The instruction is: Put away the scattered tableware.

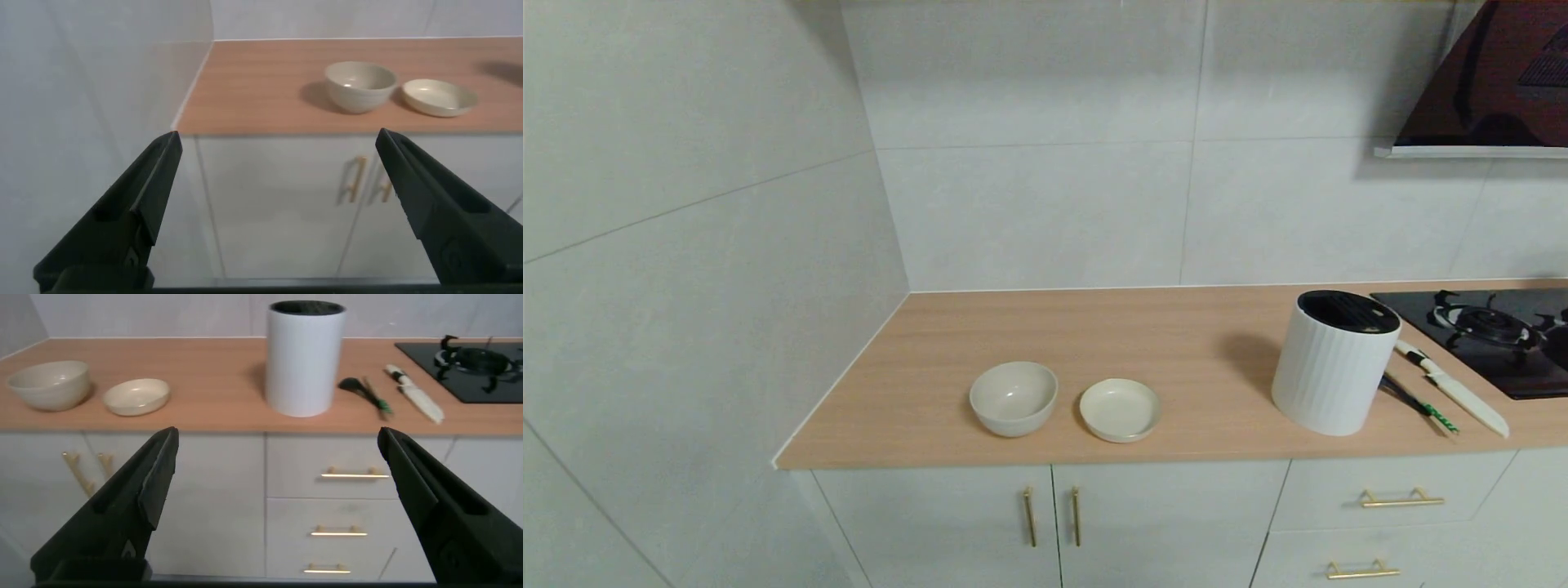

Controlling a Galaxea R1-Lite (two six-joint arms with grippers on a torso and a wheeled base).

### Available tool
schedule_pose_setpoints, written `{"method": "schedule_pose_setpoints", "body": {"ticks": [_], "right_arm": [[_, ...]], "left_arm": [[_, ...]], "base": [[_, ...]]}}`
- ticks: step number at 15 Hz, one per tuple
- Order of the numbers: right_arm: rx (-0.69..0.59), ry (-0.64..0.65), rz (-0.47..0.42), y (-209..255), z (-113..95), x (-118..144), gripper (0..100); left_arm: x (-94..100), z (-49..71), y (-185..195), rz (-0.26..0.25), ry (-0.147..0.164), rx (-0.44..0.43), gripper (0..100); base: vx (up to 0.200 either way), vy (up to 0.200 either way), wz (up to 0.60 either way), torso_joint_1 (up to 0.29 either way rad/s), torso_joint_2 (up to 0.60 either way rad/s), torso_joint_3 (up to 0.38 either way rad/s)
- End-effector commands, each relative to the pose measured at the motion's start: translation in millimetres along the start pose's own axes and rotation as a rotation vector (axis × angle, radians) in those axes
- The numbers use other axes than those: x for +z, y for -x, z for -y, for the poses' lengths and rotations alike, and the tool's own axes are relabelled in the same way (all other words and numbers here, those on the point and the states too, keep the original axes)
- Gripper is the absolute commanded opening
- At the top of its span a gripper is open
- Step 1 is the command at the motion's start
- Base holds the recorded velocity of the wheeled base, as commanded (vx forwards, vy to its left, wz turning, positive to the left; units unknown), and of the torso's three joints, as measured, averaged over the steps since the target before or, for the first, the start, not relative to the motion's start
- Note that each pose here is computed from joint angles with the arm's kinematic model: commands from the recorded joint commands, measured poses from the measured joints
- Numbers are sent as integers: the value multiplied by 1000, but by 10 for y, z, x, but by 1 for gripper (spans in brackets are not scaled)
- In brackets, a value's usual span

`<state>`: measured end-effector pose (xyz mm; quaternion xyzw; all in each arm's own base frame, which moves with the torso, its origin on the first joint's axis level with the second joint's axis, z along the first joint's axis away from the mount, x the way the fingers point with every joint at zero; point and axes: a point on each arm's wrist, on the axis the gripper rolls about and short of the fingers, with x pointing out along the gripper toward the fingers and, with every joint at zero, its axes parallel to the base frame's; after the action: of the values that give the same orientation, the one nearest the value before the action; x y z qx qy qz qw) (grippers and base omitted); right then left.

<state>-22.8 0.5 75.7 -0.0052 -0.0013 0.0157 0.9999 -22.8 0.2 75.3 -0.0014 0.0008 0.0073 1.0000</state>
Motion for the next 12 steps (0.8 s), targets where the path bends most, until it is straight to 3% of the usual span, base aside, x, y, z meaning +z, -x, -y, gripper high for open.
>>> {"method": "schedule_pose_setpoints", "body": {"ticks": [1,12], "right_arm": [[1,0,1,0,0,1,100],[1,2,1,0,0,1,100]], "left_arm": [[0,0,0,0,0,1,100],[0,0,0,0,-1,1,100]], "base": [[0,200,0,2,7,-2],[0,0,0,0,0,0]]}}
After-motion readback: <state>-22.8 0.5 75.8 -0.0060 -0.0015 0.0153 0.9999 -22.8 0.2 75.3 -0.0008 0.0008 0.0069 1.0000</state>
